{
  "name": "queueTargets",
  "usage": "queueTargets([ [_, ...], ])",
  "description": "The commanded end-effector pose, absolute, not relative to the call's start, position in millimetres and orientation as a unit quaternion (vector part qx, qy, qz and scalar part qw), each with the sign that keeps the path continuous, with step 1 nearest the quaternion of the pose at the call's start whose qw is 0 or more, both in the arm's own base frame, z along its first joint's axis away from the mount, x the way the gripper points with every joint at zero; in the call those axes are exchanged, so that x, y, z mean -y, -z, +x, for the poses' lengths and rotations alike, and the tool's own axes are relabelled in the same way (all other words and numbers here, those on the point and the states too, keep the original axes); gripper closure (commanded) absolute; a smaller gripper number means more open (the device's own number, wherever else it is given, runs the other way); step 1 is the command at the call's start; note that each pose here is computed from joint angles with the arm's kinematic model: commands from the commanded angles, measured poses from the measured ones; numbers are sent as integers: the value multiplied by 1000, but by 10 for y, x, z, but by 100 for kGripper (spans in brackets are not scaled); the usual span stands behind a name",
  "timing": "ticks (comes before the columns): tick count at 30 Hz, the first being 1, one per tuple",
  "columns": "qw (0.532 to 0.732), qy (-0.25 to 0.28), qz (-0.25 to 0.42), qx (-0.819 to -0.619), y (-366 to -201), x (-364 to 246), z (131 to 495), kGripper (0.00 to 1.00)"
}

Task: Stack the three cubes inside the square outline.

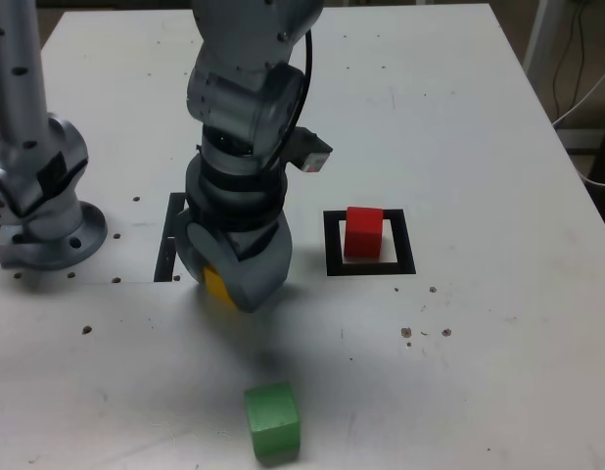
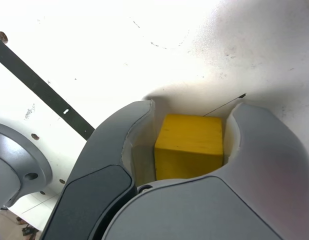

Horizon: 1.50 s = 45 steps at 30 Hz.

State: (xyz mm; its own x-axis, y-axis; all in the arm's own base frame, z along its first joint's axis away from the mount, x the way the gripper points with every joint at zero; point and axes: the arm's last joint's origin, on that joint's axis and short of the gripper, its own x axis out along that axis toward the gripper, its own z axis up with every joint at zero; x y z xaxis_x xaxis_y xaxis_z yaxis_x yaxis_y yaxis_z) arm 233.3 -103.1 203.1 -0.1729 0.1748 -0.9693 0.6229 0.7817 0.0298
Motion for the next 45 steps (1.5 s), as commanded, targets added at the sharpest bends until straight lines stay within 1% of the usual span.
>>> queueTargets([
  [1,585,189,267,-742,-2061,1030,2323,66],
  [5,584,180,263,-746,-2170,1033,2333,66],
  [10,586,170,258,-749,-2401,1070,2417,66],
  [17,603,156,230,-748,-2756,1109,2609,66],
  [20,611,147,207,-750,-2851,1078,2710,66],
  [24,620,130,172,-754,-2930,997,2847,66],
  [29,630,104,135,-758,-2962,878,2987,66],
  [34,637,79,104,-759,-2953,763,3132,66],
  [40,641,62,80,-761,-2896,628,3334,66],
  [45,638,50,67,-765,-2804,525,3486,66],
])
